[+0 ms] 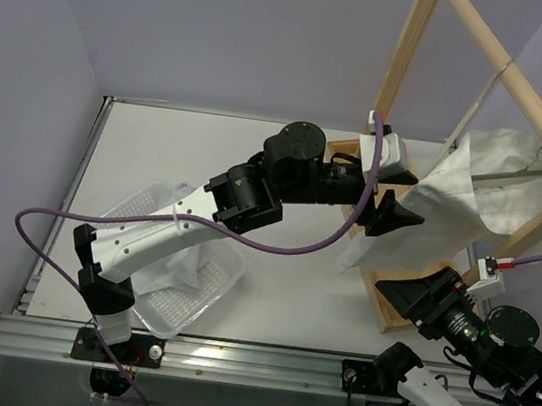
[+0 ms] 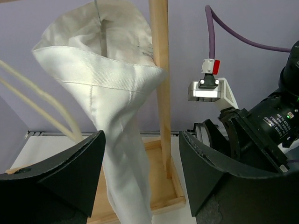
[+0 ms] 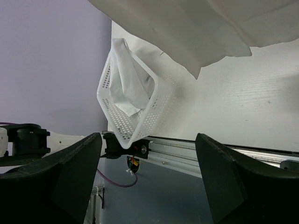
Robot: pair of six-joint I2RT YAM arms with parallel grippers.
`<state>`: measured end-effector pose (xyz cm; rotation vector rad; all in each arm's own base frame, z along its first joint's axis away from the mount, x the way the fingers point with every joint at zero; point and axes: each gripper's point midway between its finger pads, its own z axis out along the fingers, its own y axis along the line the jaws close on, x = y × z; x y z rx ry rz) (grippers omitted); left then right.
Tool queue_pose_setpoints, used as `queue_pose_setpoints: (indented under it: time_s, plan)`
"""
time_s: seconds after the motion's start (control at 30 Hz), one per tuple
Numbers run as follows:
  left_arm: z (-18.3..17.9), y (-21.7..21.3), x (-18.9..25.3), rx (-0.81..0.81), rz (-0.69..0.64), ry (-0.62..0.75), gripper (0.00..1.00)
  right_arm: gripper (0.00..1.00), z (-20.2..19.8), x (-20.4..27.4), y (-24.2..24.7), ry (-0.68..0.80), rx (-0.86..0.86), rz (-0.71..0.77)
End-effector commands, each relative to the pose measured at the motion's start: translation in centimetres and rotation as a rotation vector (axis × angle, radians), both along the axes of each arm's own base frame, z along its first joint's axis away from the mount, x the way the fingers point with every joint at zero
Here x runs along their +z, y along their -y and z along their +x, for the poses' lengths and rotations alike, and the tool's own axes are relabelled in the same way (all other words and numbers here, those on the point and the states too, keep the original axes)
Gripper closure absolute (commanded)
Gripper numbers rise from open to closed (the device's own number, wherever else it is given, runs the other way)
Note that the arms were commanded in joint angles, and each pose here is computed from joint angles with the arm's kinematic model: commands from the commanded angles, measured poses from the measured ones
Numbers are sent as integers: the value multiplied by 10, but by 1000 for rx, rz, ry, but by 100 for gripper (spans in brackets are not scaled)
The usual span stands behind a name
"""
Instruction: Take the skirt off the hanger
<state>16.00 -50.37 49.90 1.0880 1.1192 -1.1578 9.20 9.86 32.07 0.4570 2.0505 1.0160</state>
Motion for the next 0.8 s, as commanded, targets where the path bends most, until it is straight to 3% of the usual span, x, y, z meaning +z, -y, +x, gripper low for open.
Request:
queue_pose_setpoints:
  time_s: [0.0, 0.33, 0.77]
  plan:
    - [-6, 13, 2, -32, 6, 42, 27, 23, 2, 9, 5, 15, -31, 6]
    - [-5, 52, -5, -36, 40, 43, 27, 23, 0, 11, 8, 13, -36, -8]
    - [13, 63, -10, 67, 18, 64, 27, 23, -9, 10, 17, 16, -45, -7]
